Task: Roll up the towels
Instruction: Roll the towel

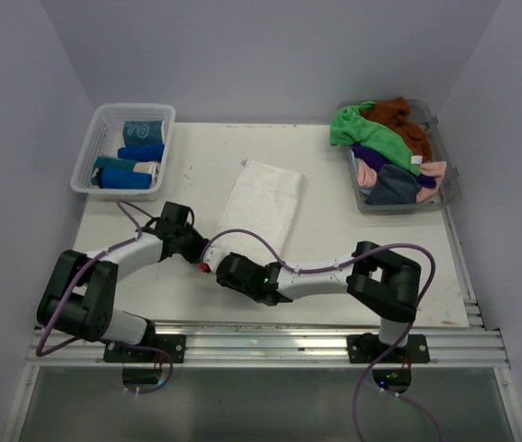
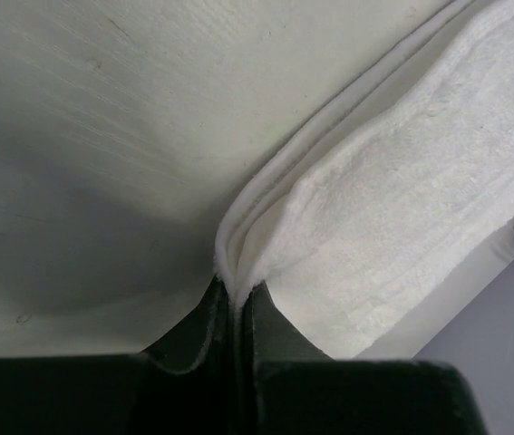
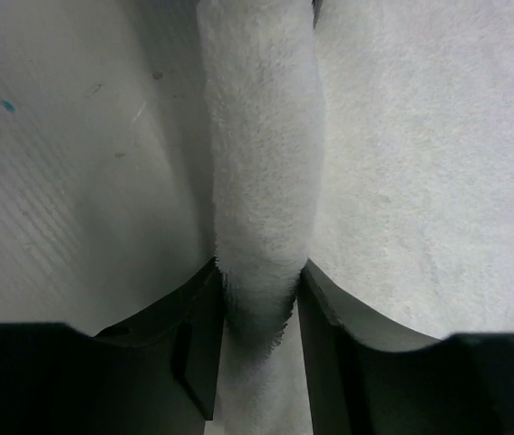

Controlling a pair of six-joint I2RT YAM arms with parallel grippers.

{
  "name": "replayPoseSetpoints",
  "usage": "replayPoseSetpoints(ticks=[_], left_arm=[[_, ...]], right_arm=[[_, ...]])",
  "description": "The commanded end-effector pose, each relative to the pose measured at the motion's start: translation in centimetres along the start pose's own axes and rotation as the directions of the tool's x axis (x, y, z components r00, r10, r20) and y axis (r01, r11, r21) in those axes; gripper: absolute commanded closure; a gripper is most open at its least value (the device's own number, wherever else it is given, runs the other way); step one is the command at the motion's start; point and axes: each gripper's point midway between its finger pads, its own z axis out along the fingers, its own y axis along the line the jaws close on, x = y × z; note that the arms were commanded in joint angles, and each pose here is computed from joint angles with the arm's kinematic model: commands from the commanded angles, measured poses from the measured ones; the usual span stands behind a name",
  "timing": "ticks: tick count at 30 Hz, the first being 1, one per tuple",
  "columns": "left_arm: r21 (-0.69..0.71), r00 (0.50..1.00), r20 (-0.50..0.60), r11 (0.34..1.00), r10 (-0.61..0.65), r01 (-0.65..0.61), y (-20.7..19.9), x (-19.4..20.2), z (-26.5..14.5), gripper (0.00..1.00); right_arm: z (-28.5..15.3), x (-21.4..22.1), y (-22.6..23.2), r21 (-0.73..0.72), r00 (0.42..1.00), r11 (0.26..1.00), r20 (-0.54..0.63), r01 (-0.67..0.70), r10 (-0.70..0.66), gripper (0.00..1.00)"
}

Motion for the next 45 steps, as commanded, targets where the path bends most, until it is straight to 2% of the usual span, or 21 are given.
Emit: replayPoseSetpoints(ticks=[1, 3, 4, 7, 12, 13, 14, 16, 18, 20, 22, 24, 27, 34, 38, 45], left_arm=[[0.005, 1.000, 0.010, 1.000, -0.009, 0.009, 0.3, -0.4, -0.6, 1.00], [0.000, 1.000, 0.005, 1.000, -0.010, 0.010, 0.7, -0.3, -0.6, 1.00], [0.001, 1.000, 0.007, 1.000, -0.011, 0.010, 0.8, -0.3, -0.6, 1.00], [0.007, 1.000, 0.013, 1.000, -0.014, 0.014, 1.0, -0.4, -0.9, 1.00], [0.005, 1.000, 0.016, 1.000, -0.009, 0.009, 1.6, -0.7, -1.4, 0.98], [0.012, 1.000, 0.022, 1.000, -0.013, 0.013, 1.7, -1.0, -1.6, 0.92], [0.016, 1.000, 0.024, 1.000, -0.015, 0.014, 1.8, -1.1, -1.8, 0.81], [0.032, 0.999, 0.032, 0.999, -0.020, 0.019, 2.0, -1.3, -2.2, 0.73], [0.041, 0.999, 0.035, 0.999, -0.022, 0.021, 2.3, -1.4, -2.5, 0.56], [0.059, 0.998, 0.048, 0.998, -0.028, 0.025, 2.3, -1.8, -3.1, 0.46], [0.070, 0.998, 0.055, 0.997, -0.037, 0.033, 2.5, -2.1, -3.7, 0.40], [0.070, 0.998, 0.057, 0.997, -0.042, 0.038, 2.8, -2.1, -4.0, 0.39], [0.092, 0.995, 0.082, 0.995, -0.052, 0.045, 2.7, -3.0, -4.9, 0.39], [0.122, 0.990, 0.134, 0.992, -0.052, 0.036, 2.1, -4.6, -6.6, 0.36], [0.131, 0.986, 0.165, 0.991, -0.018, -0.003, 1.6, -5.1, -7.3, 0.36], [0.135, 0.964, 0.232, 0.977, 0.130, -0.164, 1.1, -5.6, -8.7, 0.43]], right_arm=[[0.6, -1.2, -1.4, 0.107, 0.997, 0.994, 0.076, -0.022, 0.014, 0.60], [0.5, -1.3, -2.0, 0.140, 0.996, 0.989, 0.085, -0.040, 0.028, 0.71], [0.4, -1.5, -2.0, 0.139, 0.995, 0.989, 0.094, -0.045, 0.032, 0.81], [0.0, -2.5, -1.2, 0.071, 0.995, 0.996, 0.089, -0.046, 0.040, 1.00], [-1.8, -4.7, 0.9, -0.125, 0.993, 0.990, 0.088, -0.064, 0.075, 1.00], [-2.2, -4.3, 1.7, -0.183, 0.996, 0.982, 0.060, -0.056, 0.068, 1.00], [-2.5, -4.3, 2.2, -0.219, 0.996, 0.974, 0.051, -0.054, 0.067, 1.00], [-3.1, -4.7, 2.5, -0.280, 0.996, 0.957, 0.020, -0.073, 0.082, 1.00], [-3.6, -5.4, 3.4, -0.372, 0.994, 0.922, -0.003, -0.106, 0.113, 1.00], [-3.9, -5.3, 3.8, -0.432, 0.991, 0.892, -0.037, -0.130, 0.126, 1.00], [-4.1, -5.8, 3.8, -0.499, 0.970, 0.833, -0.089, -0.240, 0.226, 1.00], [-4.3, -6.5, 3.4, -0.566, 0.943, 0.759, -0.128, -0.323, 0.306, 1.00], [-3.7, -6.7, 2.5, -0.589, 0.901, 0.688, -0.199, -0.423, 0.385, 1.00], [-3.7, -7.7, 1.7, -0.703, 0.784, 0.401, -0.372, -0.588, 0.497, 1.00], [-3.2, -7.5, 1.5, -0.702, 0.731, 0.305, -0.446, -0.643, 0.516, 1.00], [-2.0, -6.9, 0.3, -0.660, 0.618, 0.166, -0.543, -0.733, 0.568, 1.00]])
